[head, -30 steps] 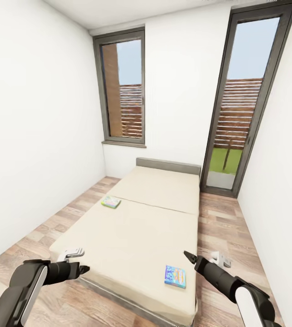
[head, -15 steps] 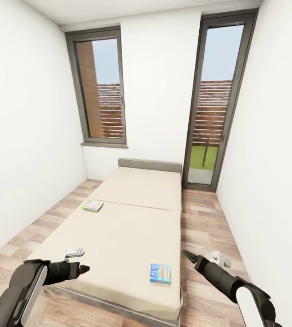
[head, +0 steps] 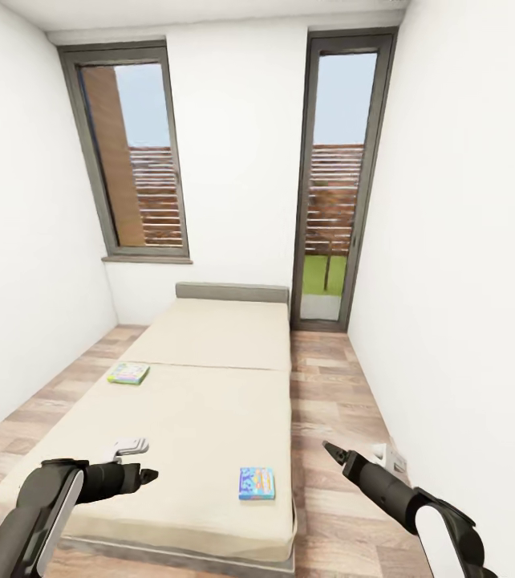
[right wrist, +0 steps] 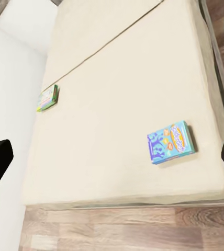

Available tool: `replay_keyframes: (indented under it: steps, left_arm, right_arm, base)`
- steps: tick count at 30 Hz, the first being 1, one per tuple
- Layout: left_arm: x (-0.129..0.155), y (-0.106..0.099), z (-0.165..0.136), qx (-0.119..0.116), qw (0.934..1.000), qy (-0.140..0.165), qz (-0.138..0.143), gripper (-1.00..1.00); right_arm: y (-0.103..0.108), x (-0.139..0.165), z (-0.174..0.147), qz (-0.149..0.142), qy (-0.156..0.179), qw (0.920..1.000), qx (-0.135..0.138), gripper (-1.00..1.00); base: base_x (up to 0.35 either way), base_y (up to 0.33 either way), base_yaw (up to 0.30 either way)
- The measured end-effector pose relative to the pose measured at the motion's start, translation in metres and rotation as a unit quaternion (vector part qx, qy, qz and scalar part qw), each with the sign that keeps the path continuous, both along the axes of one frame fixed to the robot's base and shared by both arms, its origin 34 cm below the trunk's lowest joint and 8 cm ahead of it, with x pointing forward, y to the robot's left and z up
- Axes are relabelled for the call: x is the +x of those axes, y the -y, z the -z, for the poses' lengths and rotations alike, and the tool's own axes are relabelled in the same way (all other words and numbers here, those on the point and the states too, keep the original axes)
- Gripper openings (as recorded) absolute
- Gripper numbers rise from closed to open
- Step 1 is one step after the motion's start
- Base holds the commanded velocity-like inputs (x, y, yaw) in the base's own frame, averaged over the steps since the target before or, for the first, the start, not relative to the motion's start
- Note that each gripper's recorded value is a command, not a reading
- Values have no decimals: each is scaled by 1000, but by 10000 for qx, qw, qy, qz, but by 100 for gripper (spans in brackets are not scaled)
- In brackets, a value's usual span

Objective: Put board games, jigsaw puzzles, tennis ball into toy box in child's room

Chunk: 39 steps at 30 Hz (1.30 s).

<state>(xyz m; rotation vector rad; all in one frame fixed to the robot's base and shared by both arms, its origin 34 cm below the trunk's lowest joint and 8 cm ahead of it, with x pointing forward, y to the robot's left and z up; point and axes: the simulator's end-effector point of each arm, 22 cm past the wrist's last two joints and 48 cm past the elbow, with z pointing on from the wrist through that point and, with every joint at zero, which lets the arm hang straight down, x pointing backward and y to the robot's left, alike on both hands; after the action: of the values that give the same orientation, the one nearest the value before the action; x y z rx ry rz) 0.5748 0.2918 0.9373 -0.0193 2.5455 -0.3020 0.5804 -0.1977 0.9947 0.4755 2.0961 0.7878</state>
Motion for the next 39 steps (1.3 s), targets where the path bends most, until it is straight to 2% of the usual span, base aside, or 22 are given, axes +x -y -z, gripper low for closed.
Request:
replay_keyframes:
  steps: [12, 22, 39]
  left_arm:
    - [1, 0, 0, 2, 10000, 18, 2, 100]
    - [0, 1, 1, -1, 10000, 5, 3, 100]
    - [0, 0, 1, 1, 10000, -4, 2, 100]
  right_arm:
    - [0, 0, 0, 3, -2, 10000, 1, 100]
    - [1, 1, 1, 18, -8, 10000, -11, 100]
    - [3, 0, 5, 58, -46, 9999, -100, 100]
  base:
    - [214, 0, -279]
    - [52, 0, -264]
    - [94, -48, -39]
